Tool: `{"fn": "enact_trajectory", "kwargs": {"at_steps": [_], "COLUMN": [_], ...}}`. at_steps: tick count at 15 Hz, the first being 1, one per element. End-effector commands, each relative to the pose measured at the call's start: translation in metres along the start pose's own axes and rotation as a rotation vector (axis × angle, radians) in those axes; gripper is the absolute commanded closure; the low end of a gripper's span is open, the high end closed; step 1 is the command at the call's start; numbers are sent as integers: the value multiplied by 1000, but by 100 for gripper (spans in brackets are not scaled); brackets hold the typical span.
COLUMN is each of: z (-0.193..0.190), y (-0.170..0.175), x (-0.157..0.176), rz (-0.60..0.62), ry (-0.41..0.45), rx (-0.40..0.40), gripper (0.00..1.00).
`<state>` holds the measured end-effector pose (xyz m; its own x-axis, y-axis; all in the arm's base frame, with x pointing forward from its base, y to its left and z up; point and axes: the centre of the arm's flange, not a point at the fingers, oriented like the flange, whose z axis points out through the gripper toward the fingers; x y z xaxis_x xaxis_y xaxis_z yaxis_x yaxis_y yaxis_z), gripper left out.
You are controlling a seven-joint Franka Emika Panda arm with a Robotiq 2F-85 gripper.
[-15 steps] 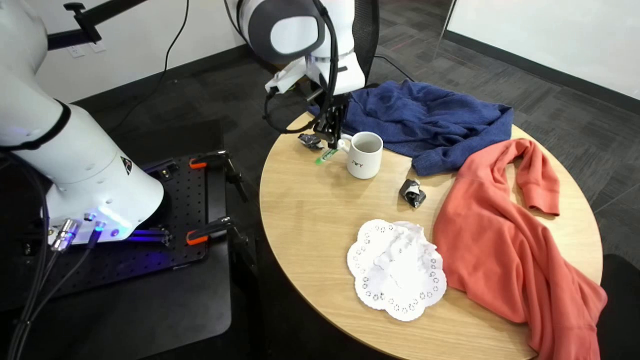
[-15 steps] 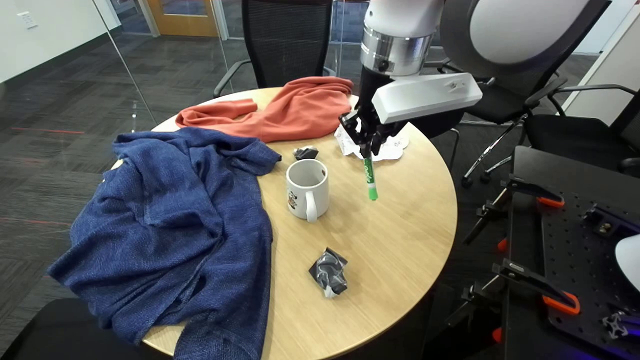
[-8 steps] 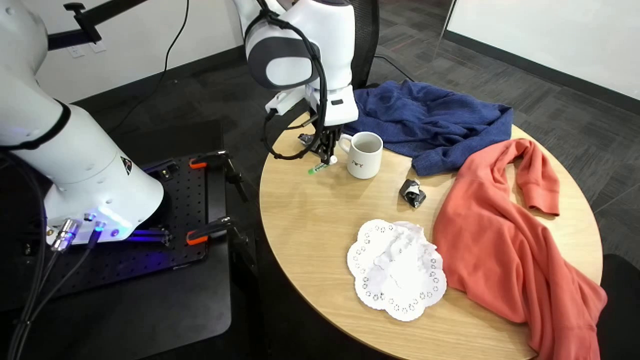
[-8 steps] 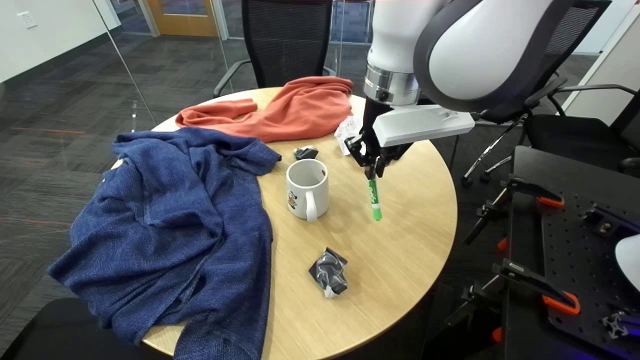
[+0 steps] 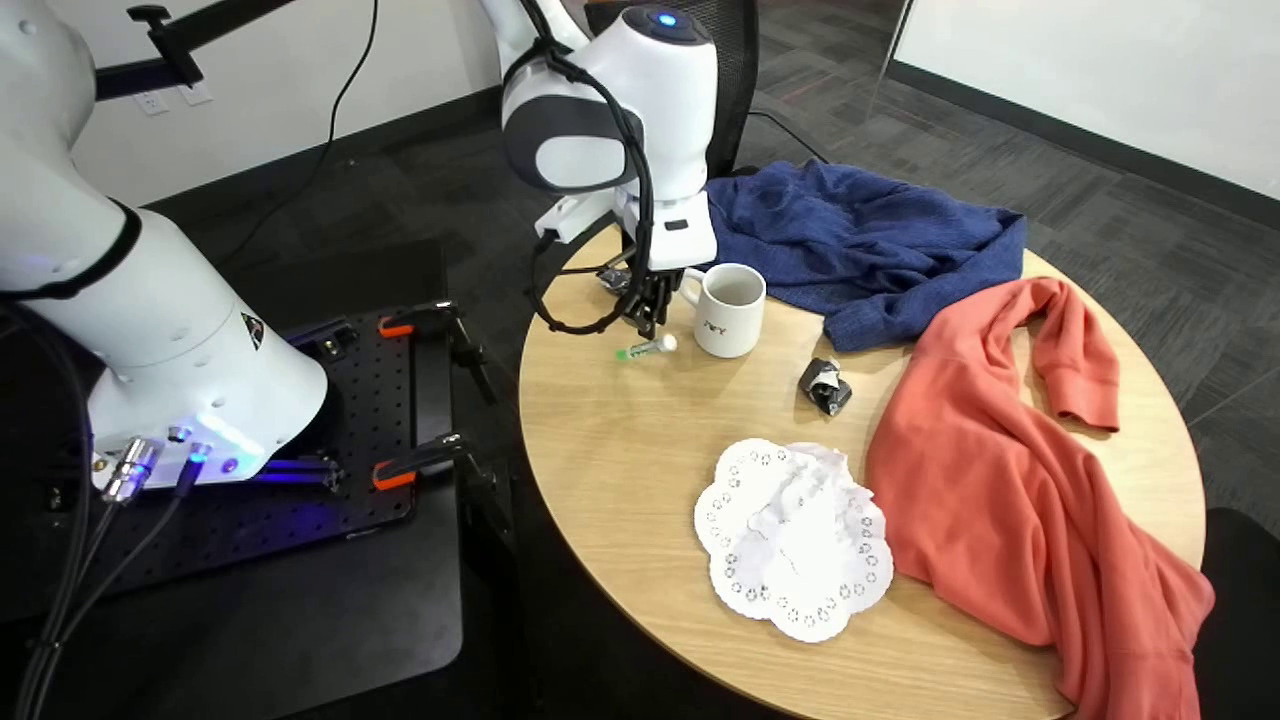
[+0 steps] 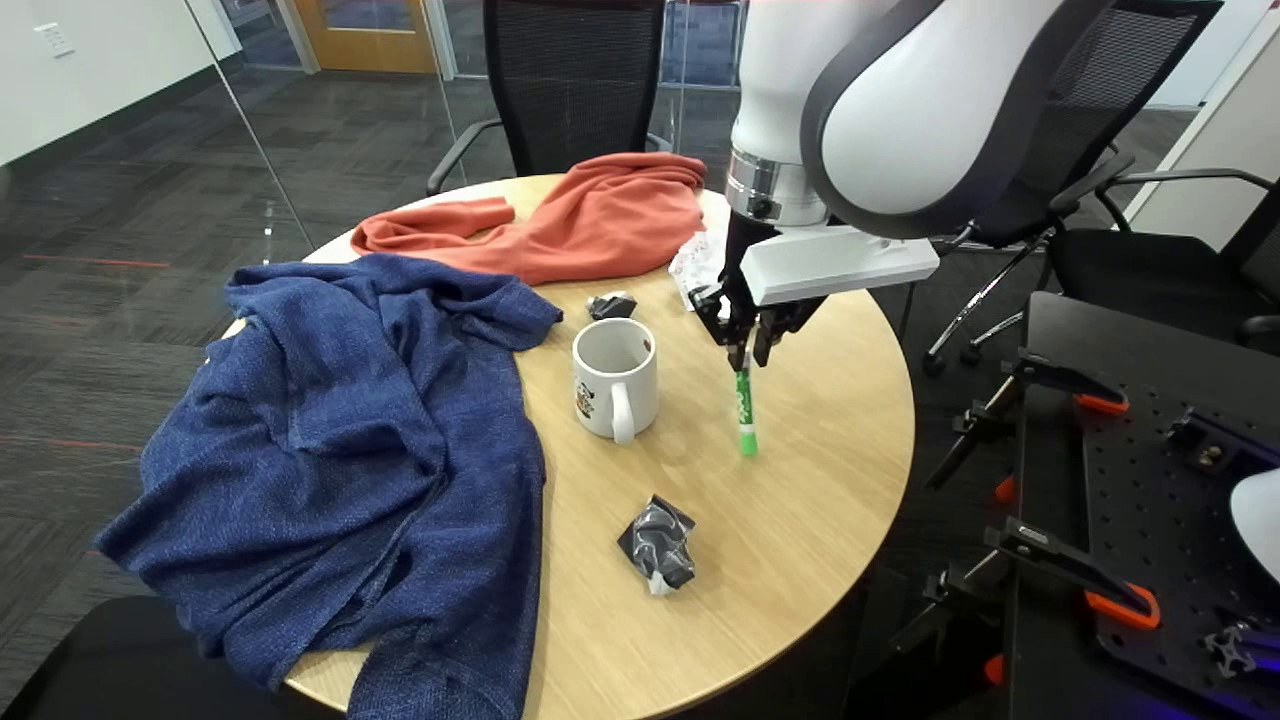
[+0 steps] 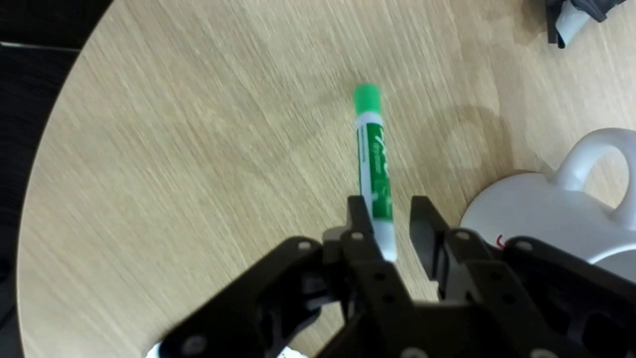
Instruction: Take one green marker out of the white mug
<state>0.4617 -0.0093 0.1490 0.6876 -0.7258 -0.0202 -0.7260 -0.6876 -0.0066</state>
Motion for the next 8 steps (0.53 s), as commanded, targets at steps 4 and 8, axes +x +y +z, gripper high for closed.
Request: {"fn": "enact_trajectory", "kwargs": {"at_steps": [4,8], "z": [1,-2], "y": [-4,-5], "x": [5,5], "rz": [-8,-10], "ry": [4,12], "rx": [14,18], "gripper": [18,0]}}
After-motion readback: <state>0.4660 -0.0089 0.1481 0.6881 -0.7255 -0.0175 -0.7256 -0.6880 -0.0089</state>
